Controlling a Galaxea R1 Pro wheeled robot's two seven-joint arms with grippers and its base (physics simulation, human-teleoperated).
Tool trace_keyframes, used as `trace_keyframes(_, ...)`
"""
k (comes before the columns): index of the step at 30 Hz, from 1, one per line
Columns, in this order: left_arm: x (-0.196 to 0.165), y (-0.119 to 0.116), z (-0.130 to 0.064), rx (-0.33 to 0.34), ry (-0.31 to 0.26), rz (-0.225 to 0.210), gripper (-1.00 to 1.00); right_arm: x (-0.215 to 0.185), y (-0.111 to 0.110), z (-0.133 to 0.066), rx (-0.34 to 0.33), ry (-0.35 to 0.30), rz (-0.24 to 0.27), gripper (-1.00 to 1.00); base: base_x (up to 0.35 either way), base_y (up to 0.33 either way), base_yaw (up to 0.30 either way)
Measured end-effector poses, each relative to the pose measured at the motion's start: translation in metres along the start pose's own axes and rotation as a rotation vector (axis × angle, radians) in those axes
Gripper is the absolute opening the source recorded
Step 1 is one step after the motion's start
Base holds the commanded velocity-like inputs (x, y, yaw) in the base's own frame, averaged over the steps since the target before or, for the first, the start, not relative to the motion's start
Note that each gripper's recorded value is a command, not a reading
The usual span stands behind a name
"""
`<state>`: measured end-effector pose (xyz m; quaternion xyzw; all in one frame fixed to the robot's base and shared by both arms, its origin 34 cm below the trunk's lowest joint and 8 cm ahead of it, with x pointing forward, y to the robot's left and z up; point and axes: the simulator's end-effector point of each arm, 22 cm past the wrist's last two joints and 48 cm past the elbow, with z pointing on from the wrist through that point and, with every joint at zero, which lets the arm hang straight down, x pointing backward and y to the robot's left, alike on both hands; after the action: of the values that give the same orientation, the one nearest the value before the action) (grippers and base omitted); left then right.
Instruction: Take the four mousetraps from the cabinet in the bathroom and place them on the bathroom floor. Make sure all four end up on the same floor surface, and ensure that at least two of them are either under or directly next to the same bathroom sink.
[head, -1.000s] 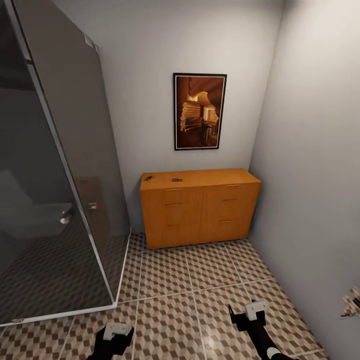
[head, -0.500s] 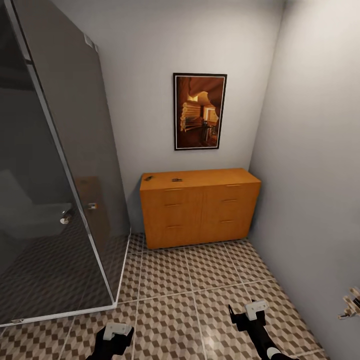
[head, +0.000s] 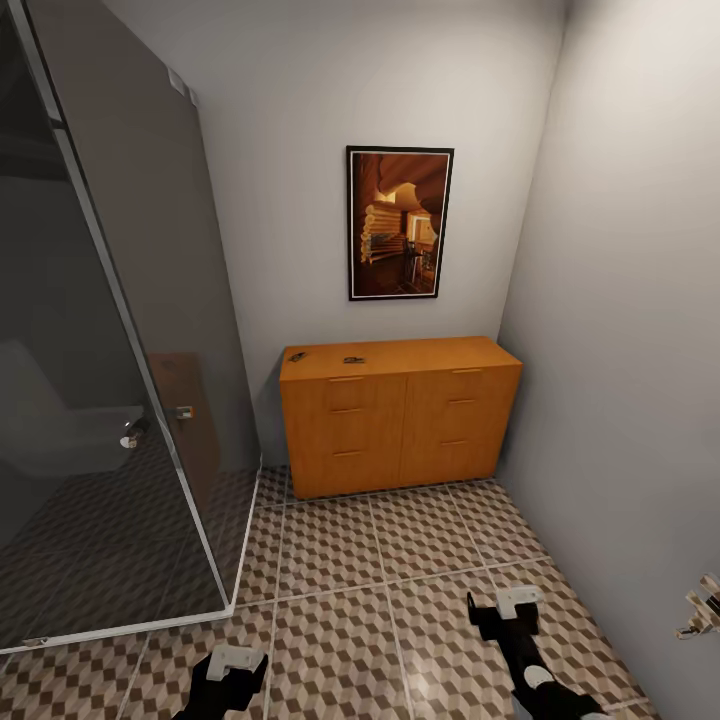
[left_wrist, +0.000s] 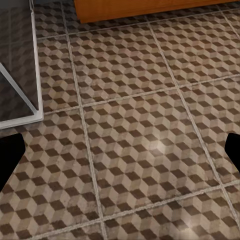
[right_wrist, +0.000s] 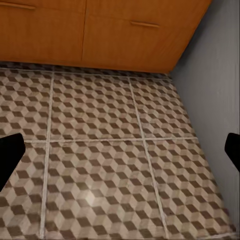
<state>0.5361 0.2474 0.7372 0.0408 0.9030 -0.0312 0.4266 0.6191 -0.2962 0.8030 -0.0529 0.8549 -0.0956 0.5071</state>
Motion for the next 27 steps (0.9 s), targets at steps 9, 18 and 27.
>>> trace_keyframes(9,0.0,0.0,0.0,0.0,0.0,0.0,1.0,-0.105,-0.013,0.03,0.047,0.021,-0.012,1.0,0.0,0.0,0.0)
trace_keyframes(18,0.0,0.0,0.0,0.0,0.0,0.0,1.0,-0.225,-0.033,0.023,0.081,0.026,-0.01,1.0,0.0,0.0,0.0)
trace_keyframes(27,0.001,0.0,0.0,-0.001,0.003,0.0,1.0,-0.353,-0.062,0.021,0.116,-0.022,0.006,1.0,0.085,0.0,0.0)
